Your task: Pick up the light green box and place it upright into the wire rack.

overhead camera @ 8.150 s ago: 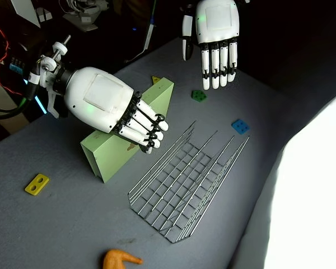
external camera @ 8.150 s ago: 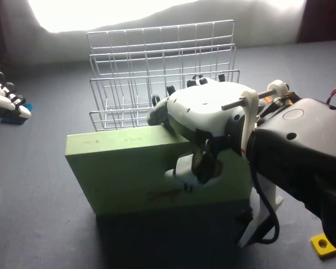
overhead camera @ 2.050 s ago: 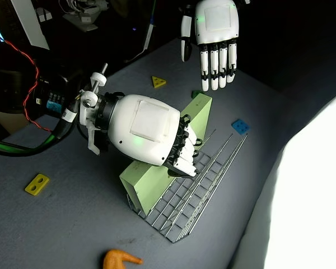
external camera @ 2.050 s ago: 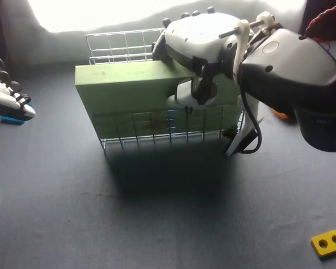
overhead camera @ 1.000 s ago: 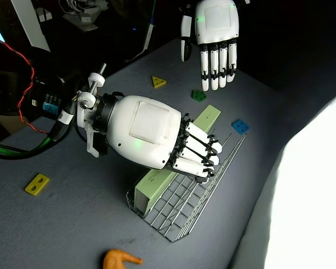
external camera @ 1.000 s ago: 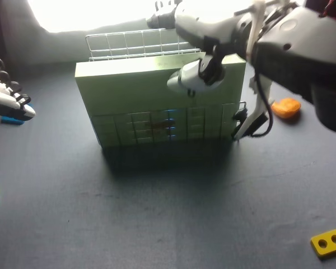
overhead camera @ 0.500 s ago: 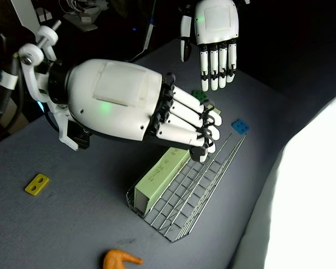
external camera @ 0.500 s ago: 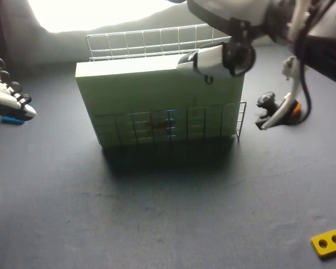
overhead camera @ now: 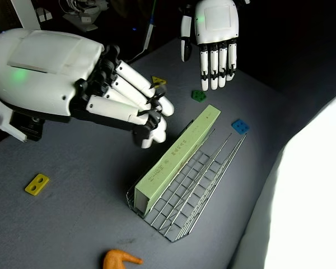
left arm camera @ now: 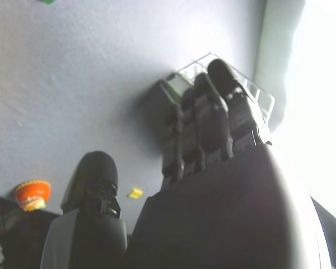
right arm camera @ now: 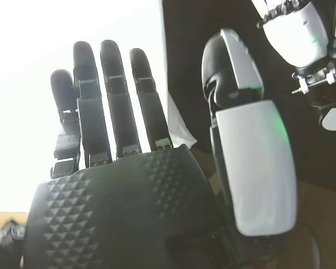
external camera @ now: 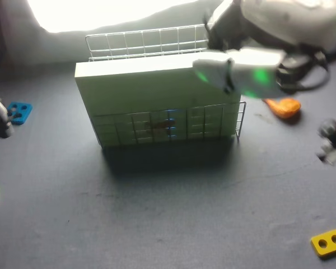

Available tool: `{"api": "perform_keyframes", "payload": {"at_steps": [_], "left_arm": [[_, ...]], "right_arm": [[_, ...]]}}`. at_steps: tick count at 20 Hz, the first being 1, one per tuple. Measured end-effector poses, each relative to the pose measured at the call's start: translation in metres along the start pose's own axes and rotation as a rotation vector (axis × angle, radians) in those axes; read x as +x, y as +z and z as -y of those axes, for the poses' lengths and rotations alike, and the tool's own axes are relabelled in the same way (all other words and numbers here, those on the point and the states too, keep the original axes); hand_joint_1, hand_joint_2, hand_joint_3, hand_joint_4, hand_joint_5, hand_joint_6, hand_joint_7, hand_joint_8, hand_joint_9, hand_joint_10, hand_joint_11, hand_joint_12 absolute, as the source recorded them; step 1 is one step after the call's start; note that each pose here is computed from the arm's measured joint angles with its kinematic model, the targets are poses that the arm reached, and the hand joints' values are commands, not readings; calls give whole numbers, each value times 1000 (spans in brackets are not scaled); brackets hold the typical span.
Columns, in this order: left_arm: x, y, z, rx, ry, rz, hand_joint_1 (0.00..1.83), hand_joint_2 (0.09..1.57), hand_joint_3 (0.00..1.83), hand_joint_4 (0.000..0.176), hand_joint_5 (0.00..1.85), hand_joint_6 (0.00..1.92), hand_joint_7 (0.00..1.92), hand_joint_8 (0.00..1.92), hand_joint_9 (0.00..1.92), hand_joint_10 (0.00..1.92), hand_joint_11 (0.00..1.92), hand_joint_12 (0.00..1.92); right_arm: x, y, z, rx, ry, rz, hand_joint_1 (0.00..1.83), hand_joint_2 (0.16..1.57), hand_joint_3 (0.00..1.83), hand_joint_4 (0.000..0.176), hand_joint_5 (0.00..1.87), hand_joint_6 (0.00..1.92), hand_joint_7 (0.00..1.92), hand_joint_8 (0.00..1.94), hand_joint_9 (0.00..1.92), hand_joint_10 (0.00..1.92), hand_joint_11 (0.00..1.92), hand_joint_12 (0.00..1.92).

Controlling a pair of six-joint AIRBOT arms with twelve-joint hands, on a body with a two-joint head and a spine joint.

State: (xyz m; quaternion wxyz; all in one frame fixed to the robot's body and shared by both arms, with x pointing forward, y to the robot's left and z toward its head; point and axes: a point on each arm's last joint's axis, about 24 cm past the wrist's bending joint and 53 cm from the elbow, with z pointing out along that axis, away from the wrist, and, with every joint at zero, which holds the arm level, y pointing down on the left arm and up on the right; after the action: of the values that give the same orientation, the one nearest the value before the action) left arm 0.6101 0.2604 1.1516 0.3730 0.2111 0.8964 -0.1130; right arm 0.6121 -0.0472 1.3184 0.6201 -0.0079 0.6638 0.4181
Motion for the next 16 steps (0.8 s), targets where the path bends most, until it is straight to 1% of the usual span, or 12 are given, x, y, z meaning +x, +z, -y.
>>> {"api": "perform_keyframes", "payload": {"at_steps": [1,2,3,4,5,6,7,8,9,12,14,16], "left_arm": [[0,0,-1,-2,-2,1,400,1332,3,0,884,643,848,1031,647,1356,306,1794],[0,0,-4,-6,-4,2,343,1356,5,0,856,1041,909,1325,724,1622,373,1896],[0,0,-4,-7,-7,2,324,1365,4,0,824,1186,909,1416,731,1706,389,1916],[0,0,-4,-7,-7,3,335,1369,3,0,834,1335,962,1497,800,1791,509,1920],[-1,0,-3,-5,-2,3,326,1381,5,0,820,1546,965,1613,838,1889,659,1921],[0,0,-3,-4,12,2,318,1392,6,0,816,1685,950,1724,860,1915,742,1921],[0,0,-2,-4,28,2,294,1411,9,0,822,1743,956,1781,889,1920,828,1921],[0,0,-3,-4,26,2,294,1420,8,0,825,1791,965,1808,911,1921,879,1921],[0,0,-5,-7,19,2,272,1434,10,0,835,1818,976,1812,928,1921,905,1921],[0,-1,-17,-27,5,3,289,1440,7,0,823,1875,967,1855,942,1921,916,1921],[0,-1,-17,-26,9,2,268,1453,8,0,804,1903,942,1880,934,1921,907,1921],[1,-1,-16,-26,12,0,270,1452,5,0,797,1900,942,1889,933,1921,913,1921]], "right_arm": [[2,-5,2,5,0,-9,221,1349,4,0,1002,1510,1183,1407,1040,1795,916,1920],[0,-11,3,9,-2,-9,213,1357,4,0,1042,1605,1236,1558,1151,1875,1108,1921],[-3,-17,5,15,-6,-4,211,1360,4,0,1050,1628,1246,1596,1178,1895,1156,1921],[-5,-22,6,21,-9,-2,202,1366,4,0,1099,1734,1274,1736,1241,1916,1255,1921],[-7,-27,7,24,-12,-1,203,1379,6,0,1146,1824,1310,1832,1298,1920,1339,1921],[-8,-32,7,27,-15,-1,190,1393,1,0,1173,1849,1326,1855,1337,1921,1388,1921],[-9,-37,8,31,-31,0,155,1410,0,41,1181,1873,1318,1882,1361,1921,1420,1921],[-8,-39,8,34,-38,-4,142,1421,0,149,1196,1901,1326,1910,1388,1921,1445,1921],[-7,-41,9,36,-43,-10,139,1428,2,171,1216,1917,1341,1935,1400,1921,1456,1921],[-4,-42,11,39,-43,-20,168,1434,2,176,1196,1921,1315,1941,1363,1921,1409,1921],[-4,-42,10,37,-43,-20,173,1437,2,176,1147,1921,1268,1941,1308,1921,1347,1921],[-2,-42,9,32,-41,-29,220,1430,0,176,1145,1921,1270,1941,1305,1921,1343,1921]]}}
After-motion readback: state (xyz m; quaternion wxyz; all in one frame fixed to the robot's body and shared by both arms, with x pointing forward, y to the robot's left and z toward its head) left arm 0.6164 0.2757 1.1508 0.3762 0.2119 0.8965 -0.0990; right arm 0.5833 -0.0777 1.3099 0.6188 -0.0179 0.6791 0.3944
